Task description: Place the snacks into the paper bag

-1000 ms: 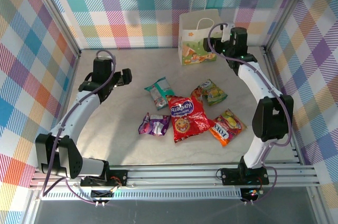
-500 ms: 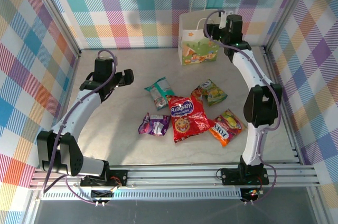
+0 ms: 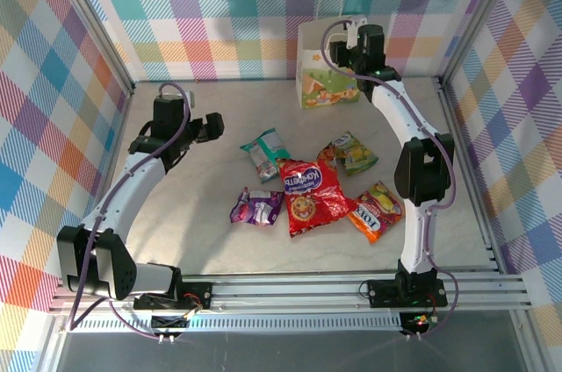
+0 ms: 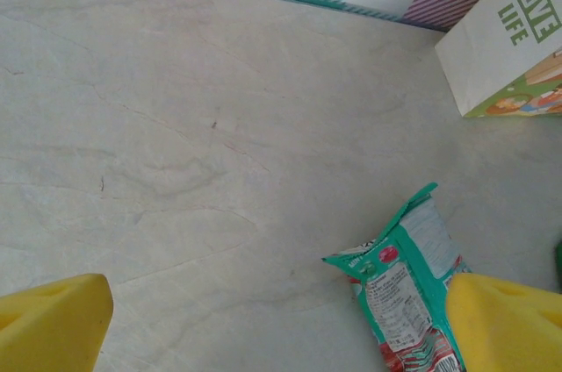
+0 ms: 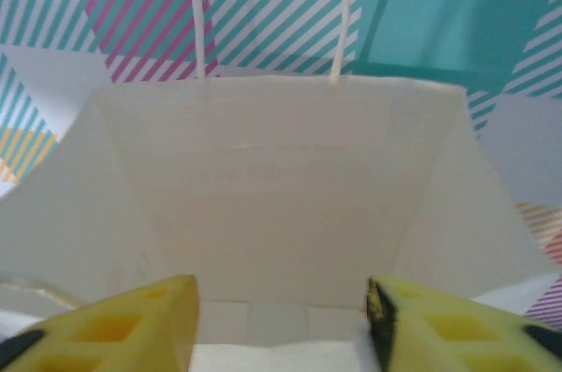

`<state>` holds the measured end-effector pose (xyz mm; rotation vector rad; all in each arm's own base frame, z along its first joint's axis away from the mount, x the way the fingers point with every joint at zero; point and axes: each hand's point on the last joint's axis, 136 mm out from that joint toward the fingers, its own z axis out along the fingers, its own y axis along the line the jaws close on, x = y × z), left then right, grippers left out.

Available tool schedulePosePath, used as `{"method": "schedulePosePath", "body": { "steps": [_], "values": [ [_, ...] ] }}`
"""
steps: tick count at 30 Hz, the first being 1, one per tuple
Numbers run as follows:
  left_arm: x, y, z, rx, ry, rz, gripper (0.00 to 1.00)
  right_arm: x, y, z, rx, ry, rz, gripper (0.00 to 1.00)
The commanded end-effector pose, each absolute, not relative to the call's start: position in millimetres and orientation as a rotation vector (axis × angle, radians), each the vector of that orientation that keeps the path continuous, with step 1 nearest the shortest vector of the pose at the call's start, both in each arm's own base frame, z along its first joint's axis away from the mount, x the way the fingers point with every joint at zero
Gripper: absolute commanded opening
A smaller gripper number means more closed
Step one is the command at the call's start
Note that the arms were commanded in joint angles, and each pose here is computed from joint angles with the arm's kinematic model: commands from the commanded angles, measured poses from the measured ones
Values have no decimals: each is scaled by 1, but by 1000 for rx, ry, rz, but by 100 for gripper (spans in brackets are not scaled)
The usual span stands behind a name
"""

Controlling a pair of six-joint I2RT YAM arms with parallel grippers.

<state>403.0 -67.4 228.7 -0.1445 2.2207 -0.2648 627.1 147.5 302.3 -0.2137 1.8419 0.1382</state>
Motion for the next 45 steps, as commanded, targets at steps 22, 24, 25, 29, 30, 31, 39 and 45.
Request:
{"method": "schedulePosePath", "body": {
  "steps": [22, 24, 25, 29, 30, 31, 39, 45],
  "values": [
    [400, -68, 228, -170, 2213, -280, 97, 604, 207, 336, -346, 1732, 265, 0],
    [399, -67, 229, -171, 2210, -275, 97, 601, 216, 335, -350, 1736, 299, 0],
    [398, -67, 229, -171, 2209, -271, 97, 600, 220, 334, -347, 1739, 313, 0],
    [396, -64, 232, -171, 2200, -255, 97, 592, 242, 330, -359, 1747, 377, 0],
    [396, -63, 232, -173, 2198, -249, 97, 591, 248, 331, -368, 1743, 384, 0],
    [395, -61, 232, -180, 2197, -237, 97, 590, 253, 328, -375, 1746, 388, 0],
    [393, -51, 238, -214, 2172, -194, 97, 577, 301, 333, -461, 1733, 468, 0],
    [393, -47, 240, -235, 2165, -185, 97, 565, 338, 335, -527, 1715, 551, 0]
  ]
}}
